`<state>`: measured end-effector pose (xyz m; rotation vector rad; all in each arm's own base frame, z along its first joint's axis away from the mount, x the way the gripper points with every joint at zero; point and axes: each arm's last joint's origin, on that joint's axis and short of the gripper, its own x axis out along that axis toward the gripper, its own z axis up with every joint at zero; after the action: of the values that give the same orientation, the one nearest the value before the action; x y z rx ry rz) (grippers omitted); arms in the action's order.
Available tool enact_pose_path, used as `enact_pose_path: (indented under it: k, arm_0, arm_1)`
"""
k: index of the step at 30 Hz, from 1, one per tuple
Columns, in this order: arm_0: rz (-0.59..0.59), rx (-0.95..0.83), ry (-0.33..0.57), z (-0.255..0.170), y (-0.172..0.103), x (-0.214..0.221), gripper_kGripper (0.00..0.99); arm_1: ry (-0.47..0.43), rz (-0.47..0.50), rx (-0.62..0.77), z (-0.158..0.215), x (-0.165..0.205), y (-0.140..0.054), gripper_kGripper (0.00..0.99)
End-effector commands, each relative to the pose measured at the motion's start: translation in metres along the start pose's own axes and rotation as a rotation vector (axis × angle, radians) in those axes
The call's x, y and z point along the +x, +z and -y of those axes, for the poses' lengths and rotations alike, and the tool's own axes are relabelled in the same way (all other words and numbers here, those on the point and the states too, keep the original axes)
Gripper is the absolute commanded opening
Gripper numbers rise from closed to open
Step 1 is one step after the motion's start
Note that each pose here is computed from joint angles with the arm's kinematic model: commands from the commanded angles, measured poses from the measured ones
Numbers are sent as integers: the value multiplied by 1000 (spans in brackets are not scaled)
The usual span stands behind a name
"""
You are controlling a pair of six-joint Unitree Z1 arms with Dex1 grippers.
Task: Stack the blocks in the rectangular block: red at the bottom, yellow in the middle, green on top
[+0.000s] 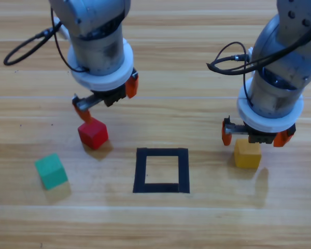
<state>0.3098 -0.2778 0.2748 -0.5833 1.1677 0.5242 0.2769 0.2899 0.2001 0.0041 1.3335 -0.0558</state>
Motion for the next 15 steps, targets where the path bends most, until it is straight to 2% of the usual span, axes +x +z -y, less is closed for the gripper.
enact_pose_path:
  k: [1,11,12,14,15]
  arm_0:
    - [-40,-107,103,0,25,39,933]
    - [-81,-173,119,3,43,55,934]
    - [-86,-179,122,3,43,56,934]
    - [-94,-187,129,3,43,60,934]
    - [-97,-188,132,3,43,61,934]
  arm_1:
    - [-52,-78,25,1,37,9,934]
    - [-54,-117,32,3,47,9,788]
    - [-51,-117,31,4,46,9,667]
    - [-46,-113,25,4,43,9,299]
    - [-40,-108,18,4,40,9,152]
